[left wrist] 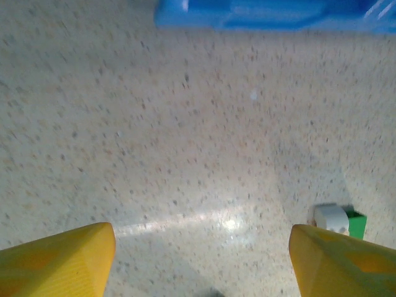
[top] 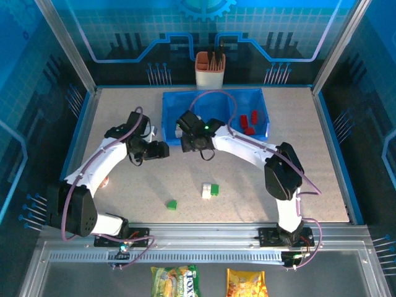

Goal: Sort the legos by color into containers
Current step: Place the lego in the container, then pick up the lego from the middle-left of the table.

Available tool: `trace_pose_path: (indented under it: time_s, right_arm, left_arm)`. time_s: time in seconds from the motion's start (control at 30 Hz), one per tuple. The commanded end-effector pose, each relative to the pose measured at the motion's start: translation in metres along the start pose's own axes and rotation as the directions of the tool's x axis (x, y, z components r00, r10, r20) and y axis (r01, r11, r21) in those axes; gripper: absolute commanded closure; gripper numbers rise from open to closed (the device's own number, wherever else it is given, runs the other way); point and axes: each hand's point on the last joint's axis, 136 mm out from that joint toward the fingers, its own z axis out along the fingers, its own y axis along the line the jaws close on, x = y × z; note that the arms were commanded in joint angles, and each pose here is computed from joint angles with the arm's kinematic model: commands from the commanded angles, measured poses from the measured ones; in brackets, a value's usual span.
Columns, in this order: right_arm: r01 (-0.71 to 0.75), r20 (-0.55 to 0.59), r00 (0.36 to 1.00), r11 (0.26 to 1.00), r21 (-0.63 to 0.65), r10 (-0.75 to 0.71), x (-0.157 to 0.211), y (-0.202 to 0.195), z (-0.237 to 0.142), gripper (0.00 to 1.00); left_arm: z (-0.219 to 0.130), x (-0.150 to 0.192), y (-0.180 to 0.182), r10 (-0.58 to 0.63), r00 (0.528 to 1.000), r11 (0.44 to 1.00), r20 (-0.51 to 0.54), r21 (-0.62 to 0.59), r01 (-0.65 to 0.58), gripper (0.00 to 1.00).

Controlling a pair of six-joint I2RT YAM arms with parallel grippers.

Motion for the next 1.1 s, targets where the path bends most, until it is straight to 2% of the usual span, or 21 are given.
trace_pose_path:
  time_s: [0.0,0.27,0.57,0.83,1.07]
  right_arm:
    - [-0.062,0.019,0.998,0.998,-0.028,0.062,0.000,-0.023,-0.007,0.40]
    - [-0.142,0.004,0.990,0.990,-0.010,0.143,0.018,-0.073,0.001,0.41]
    - [-0.184,-0.004,0.983,0.983,-0.020,0.184,0.031,-0.092,0.008,0.41]
    - [-0.206,-0.029,0.978,0.978,-0.032,0.206,0.042,-0.092,0.013,0.41]
    - [-0.216,-0.032,0.976,0.976,-0.034,0.215,0.047,-0.094,0.011,0.41]
  left_arm:
    - [-0.006,0.026,-0.003,-0.014,0.997,0.998,-0.071,-0.056,0.010,0.25]
    - [-0.002,0.093,-0.009,-0.024,0.980,0.992,-0.199,-0.126,-0.001,0.25]
    - [0.006,0.159,-0.008,-0.036,0.946,0.980,-0.322,-0.195,-0.029,0.27]
    - [0.025,0.186,-0.014,0.012,0.920,0.967,-0.391,-0.231,-0.111,0.28]
    - [0.044,0.190,-0.021,0.054,0.902,0.951,-0.428,-0.253,-0.177,0.29]
